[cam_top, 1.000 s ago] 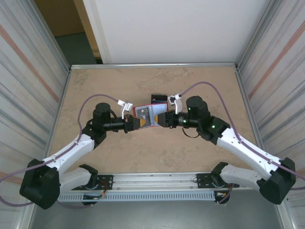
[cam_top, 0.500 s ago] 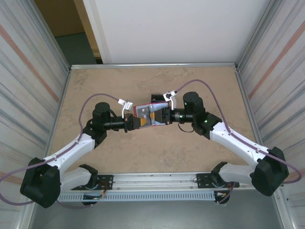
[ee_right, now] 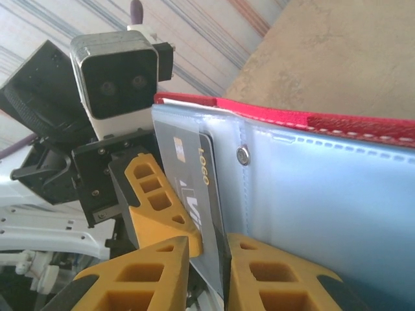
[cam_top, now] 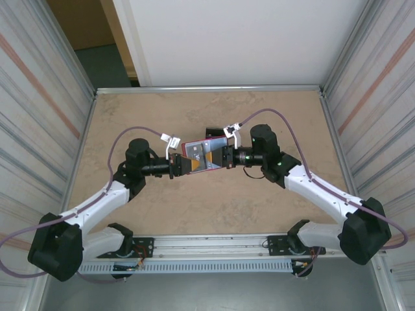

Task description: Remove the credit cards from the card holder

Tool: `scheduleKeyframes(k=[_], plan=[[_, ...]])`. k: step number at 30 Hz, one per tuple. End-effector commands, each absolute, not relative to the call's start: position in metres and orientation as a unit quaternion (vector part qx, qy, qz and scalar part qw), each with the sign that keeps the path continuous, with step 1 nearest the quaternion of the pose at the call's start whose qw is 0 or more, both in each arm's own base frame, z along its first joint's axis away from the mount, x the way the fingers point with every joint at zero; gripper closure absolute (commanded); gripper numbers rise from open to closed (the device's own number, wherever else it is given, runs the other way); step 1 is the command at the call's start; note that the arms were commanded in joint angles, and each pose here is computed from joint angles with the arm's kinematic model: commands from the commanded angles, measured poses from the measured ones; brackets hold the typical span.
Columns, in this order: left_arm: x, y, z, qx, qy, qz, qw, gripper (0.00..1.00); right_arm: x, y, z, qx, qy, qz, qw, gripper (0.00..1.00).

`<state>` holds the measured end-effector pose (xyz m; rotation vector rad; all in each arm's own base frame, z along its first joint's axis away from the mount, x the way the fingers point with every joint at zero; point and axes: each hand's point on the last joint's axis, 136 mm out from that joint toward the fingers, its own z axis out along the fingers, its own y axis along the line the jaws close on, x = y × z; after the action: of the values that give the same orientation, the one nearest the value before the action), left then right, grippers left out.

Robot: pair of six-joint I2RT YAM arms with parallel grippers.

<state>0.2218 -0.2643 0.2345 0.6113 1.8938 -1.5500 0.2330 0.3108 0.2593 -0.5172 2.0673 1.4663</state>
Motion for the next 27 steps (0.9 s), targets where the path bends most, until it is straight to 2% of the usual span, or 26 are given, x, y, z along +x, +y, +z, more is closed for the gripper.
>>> scheduleKeyframes(k=[1,16,27], plan=[[0.216,-0.269,0.258,0.267,0.679,-0.604,0.322,0.97,0.228,0.314,0.259,-0.203,0.757,0.563,0.262,0.8],[0.214,-0.27,0.245,0.254,0.694,-0.603,0.301,0.97,0.233,0.3,0.246,-0.178,0.788,0.525,0.269,0.77],[0.196,-0.292,0.176,0.214,0.77,-0.554,0.235,0.93,0.233,0.252,0.227,-0.117,0.844,0.423,0.31,0.68]])
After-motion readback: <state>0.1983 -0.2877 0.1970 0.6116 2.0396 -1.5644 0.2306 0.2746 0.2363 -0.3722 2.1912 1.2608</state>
